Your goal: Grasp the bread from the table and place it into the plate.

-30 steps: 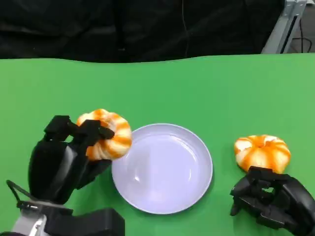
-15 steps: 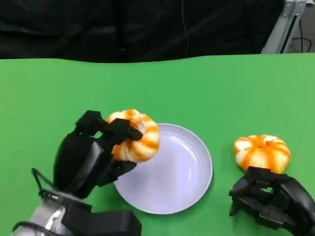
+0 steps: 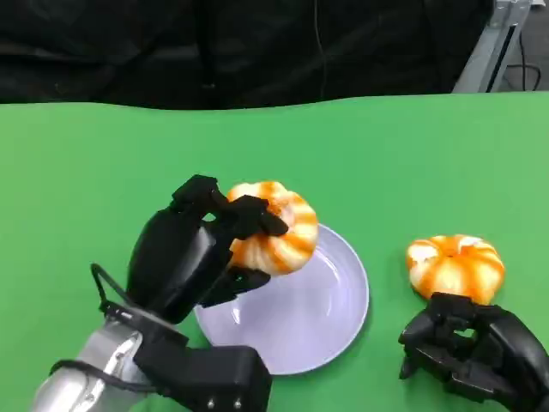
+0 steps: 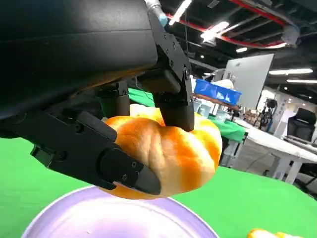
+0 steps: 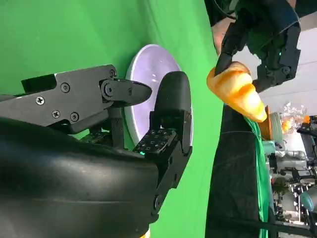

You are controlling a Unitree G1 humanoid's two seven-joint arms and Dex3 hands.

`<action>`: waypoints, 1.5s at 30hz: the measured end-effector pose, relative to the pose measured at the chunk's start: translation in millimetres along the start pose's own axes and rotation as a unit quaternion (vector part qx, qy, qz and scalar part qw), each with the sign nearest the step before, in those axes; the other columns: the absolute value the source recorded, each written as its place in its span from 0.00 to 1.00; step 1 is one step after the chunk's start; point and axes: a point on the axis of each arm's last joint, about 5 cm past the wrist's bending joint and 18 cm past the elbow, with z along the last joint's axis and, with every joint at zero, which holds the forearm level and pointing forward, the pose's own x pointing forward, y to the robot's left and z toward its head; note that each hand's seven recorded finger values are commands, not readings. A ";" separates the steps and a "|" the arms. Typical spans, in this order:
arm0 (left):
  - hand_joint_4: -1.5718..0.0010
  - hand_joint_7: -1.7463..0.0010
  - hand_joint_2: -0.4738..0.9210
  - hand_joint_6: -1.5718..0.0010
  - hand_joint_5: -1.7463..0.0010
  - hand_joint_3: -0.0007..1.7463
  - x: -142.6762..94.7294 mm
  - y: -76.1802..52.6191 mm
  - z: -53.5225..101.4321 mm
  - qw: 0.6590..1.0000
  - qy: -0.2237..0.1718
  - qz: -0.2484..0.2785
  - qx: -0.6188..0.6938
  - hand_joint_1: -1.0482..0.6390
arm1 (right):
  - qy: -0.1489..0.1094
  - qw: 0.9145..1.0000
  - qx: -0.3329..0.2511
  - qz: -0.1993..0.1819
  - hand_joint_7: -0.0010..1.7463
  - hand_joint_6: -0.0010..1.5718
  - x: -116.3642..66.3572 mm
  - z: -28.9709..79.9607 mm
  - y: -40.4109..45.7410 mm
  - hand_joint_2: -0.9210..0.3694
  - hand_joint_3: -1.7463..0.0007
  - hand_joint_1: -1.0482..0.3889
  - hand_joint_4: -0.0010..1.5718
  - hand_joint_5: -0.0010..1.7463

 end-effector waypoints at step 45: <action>0.61 0.68 1.00 0.43 0.33 0.03 3.8 -31.5 -3.5 0.989 0.021 -0.130 -0.065 0.53 | -0.006 1.000 0.007 0.004 0.58 0.47 -0.3 -3.0 1.2 0.03 0.78 0.70 0.39 0.83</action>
